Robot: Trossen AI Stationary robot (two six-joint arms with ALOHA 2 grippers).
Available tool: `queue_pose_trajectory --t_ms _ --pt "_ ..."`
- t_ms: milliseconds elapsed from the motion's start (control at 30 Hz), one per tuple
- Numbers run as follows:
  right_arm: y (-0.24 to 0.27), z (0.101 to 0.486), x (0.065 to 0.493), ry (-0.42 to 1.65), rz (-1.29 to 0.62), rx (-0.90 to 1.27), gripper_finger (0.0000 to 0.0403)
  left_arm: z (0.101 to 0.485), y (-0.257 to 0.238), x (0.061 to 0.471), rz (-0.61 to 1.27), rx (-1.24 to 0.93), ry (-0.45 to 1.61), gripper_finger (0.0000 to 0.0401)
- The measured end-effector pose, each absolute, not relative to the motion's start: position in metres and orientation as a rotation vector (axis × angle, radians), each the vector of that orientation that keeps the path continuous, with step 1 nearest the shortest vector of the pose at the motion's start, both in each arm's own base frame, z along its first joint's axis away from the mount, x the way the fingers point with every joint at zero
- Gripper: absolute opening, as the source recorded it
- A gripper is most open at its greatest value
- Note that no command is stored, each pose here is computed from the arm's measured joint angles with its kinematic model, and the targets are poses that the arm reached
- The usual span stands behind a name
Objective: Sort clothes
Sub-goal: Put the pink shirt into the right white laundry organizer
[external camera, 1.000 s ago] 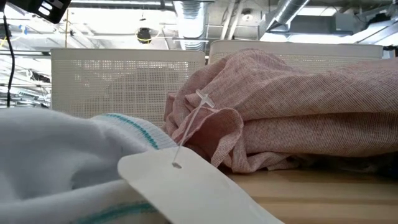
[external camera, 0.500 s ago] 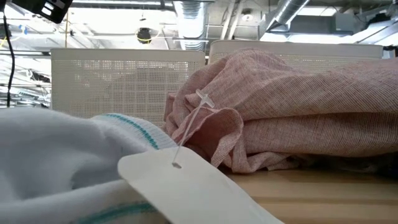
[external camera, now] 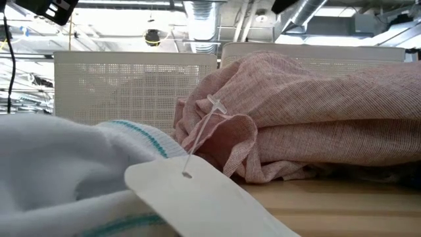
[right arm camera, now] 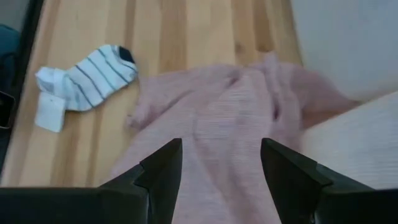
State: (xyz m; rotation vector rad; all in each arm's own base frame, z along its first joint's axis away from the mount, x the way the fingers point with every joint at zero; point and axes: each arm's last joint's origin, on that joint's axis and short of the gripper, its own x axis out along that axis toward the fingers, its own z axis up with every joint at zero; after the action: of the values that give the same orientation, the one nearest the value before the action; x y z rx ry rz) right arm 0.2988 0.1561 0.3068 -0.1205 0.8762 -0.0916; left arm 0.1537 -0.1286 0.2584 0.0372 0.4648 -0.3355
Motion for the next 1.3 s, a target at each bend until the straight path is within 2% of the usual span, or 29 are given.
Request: queue_pose_trajectory --t_ms 333,767,867,933,1133,1300 --pt "0.154 0.261 0.302 0.86 -0.06 -0.057 0.0233 0.258 -0.128 0.154 -0.315 0.041 0.46 0.0222" --pt "0.149 0.231 0.301 0.892 -0.018 0.039 0.0225 0.245 -0.127 0.153 -0.303 0.041 0.467 0.0222" --pt "0.147 0.227 0.299 0.901 -0.033 0.056 0.02 0.241 -0.126 0.153 -0.285 0.043 0.474 0.0222" --pt "0.145 0.225 0.299 0.918 -0.041 0.049 0.0169 0.242 -0.126 0.153 -0.284 0.039 0.467 0.0222" --pt "0.145 0.226 0.3 0.913 -0.01 0.016 0.0027 0.244 -0.127 0.154 -0.29 0.039 0.448 0.0222" --pt "0.147 0.23 0.304 0.863 0.03 -0.027 0.0006 0.248 -0.127 0.155 -0.264 0.07 0.395 0.0222"
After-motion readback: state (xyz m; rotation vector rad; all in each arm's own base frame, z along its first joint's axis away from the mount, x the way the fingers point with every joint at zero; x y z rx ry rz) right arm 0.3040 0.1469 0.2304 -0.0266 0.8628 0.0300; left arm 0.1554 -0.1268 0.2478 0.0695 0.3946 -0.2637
